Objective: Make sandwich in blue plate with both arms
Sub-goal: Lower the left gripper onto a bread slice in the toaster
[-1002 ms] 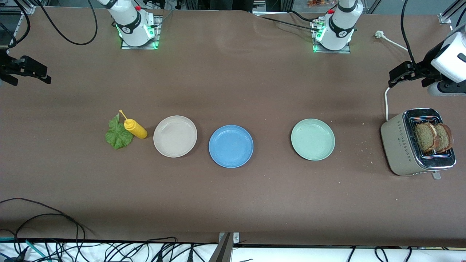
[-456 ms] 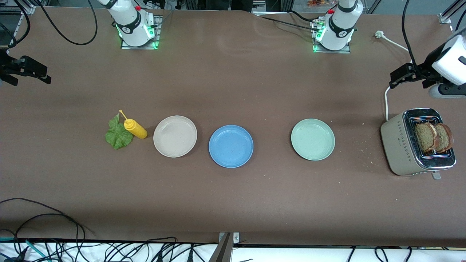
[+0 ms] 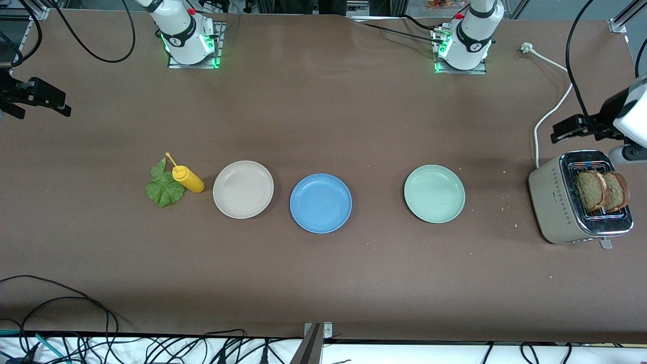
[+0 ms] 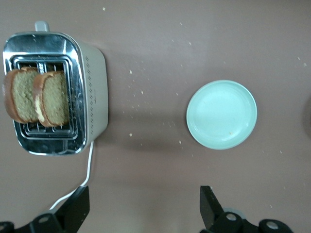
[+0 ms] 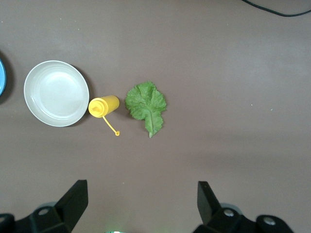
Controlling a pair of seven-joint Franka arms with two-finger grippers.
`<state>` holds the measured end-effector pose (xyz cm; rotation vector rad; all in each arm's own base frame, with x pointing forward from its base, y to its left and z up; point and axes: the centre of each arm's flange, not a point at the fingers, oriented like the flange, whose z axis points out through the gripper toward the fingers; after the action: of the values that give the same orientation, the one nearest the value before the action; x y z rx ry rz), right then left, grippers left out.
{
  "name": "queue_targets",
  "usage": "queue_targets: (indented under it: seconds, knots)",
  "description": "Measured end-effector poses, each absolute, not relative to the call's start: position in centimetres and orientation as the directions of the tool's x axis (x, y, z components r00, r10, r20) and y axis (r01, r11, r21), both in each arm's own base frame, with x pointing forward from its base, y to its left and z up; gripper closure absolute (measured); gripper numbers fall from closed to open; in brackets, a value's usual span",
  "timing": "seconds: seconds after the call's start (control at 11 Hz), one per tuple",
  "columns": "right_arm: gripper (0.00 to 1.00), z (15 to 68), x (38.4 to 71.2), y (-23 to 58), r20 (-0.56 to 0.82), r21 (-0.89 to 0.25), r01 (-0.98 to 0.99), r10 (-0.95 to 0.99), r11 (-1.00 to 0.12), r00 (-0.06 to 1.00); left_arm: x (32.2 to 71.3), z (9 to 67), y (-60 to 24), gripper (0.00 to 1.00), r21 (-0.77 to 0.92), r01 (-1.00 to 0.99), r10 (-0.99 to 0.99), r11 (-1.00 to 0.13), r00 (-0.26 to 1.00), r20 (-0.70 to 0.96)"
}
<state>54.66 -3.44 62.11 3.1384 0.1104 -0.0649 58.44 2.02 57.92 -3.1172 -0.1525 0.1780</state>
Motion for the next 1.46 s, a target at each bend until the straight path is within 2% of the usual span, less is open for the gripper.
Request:
queue_targets:
  seconds: [0.55,1.0,1.46]
  knots:
    - [0.00,62.1,54.7,-3.4,-0.042,-0.001,0.070,0.070,-0.998,0.997,61.5,52.2,9.3,0.00,-0.021,0.202,0.203,-0.979,0.973,-0.111]
    - [0.00,62.1,54.6,-3.4,-0.042,-0.001,0.070,0.070,-0.998,0.997,63.4,44.6,13.2,0.00,-0.074,0.233,0.243,-0.970,0.953,-0.178]
    - [0.00,62.1,54.6,-3.4,-0.042,-0.001,0.070,0.070,-0.998,0.997,64.1,40.2,16.6,0.00,-0.100,0.261,0.276,-0.960,0.942,-0.191]
